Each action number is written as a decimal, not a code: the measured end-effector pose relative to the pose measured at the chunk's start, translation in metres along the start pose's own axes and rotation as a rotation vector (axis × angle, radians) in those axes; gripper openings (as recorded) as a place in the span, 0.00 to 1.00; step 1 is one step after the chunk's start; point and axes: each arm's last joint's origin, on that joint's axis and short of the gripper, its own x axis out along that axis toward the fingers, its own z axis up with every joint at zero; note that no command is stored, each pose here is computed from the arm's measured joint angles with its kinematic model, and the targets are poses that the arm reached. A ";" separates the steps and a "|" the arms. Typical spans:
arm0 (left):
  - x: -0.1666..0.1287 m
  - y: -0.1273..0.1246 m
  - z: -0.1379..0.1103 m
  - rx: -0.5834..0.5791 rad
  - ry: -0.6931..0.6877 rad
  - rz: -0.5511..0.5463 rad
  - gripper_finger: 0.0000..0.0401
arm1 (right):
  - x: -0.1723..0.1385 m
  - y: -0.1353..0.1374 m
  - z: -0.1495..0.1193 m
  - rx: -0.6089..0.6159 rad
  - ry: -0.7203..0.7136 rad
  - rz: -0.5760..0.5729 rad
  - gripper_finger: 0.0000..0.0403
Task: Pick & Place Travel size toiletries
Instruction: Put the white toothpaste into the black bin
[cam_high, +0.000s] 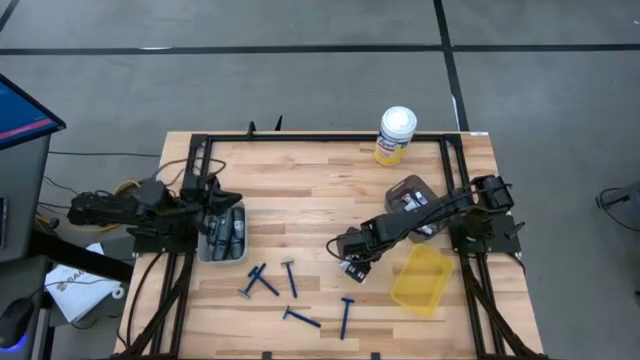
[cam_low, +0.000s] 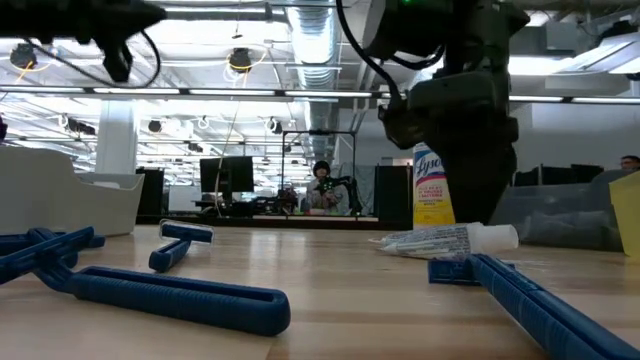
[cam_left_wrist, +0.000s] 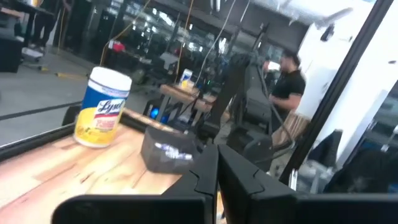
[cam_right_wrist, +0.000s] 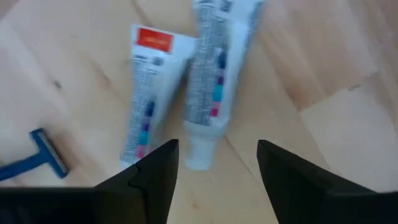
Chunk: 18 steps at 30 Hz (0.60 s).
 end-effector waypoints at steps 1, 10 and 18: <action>0.001 0.003 -0.007 -0.018 -0.009 -0.003 0.01 | 0.000 0.000 0.000 0.001 -0.003 0.003 0.52; 0.004 0.020 -0.052 -0.109 -0.053 -0.015 0.01 | 0.002 0.000 0.000 -0.018 -0.013 -0.003 0.50; 0.004 0.020 -0.052 -0.099 -0.054 -0.003 0.01 | 0.006 0.000 0.002 -0.046 -0.036 -0.013 0.50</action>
